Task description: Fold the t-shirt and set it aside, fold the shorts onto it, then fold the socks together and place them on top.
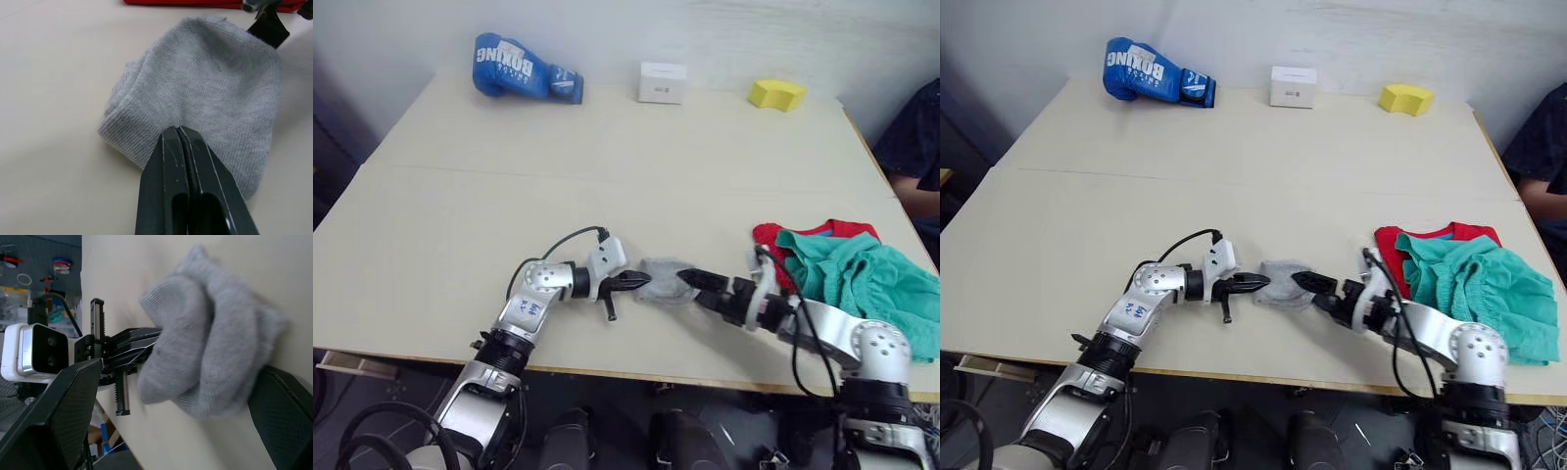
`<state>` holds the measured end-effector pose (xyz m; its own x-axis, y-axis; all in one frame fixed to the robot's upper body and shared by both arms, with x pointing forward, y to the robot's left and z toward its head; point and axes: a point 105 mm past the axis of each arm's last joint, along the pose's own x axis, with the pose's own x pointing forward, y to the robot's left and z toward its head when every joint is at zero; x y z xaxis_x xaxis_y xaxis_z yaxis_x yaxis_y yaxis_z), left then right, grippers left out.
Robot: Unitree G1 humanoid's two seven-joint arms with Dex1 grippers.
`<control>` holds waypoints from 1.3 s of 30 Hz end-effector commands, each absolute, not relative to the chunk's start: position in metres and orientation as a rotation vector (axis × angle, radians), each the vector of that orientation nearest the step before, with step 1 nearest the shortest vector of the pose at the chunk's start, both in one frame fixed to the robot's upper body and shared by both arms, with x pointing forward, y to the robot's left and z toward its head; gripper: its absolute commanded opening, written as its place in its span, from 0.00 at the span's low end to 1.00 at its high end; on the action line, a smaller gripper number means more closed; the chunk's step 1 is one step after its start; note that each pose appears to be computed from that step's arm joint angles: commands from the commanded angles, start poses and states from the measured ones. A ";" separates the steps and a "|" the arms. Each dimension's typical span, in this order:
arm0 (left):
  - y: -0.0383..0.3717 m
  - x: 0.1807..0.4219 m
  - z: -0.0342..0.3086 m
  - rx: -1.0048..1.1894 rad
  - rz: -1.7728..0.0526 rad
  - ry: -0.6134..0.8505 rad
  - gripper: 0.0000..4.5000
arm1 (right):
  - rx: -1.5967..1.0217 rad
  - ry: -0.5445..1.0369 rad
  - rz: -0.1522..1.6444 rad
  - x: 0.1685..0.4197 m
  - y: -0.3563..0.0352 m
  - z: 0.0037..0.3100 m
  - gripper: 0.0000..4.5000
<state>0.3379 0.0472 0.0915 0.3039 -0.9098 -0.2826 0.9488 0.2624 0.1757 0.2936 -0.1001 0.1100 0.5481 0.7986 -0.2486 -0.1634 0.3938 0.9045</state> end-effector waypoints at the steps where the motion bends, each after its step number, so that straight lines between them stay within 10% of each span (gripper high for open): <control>1: 0.051 0.331 0.069 0.358 -1.268 0.228 0.00 | 1.004 0.847 0.664 0.294 -0.086 0.095 1.00; 15: 0.049 0.325 0.076 0.324 -1.326 0.220 0.00 | 1.051 0.777 0.494 0.304 -0.107 0.086 0.04; 21: 0.044 0.323 0.127 0.276 -1.376 0.001 0.20 | 1.224 0.496 0.518 0.297 -0.128 0.141 0.03; 32: 0.045 0.291 0.202 0.180 -1.494 -0.271 0.98 | 1.325 -0.288 0.220 0.248 -0.261 0.223 0.03; 39: 0.036 0.288 0.204 0.164 -1.489 -0.289 1.00 | 1.400 -0.425 -0.187 0.222 -0.344 0.182 0.03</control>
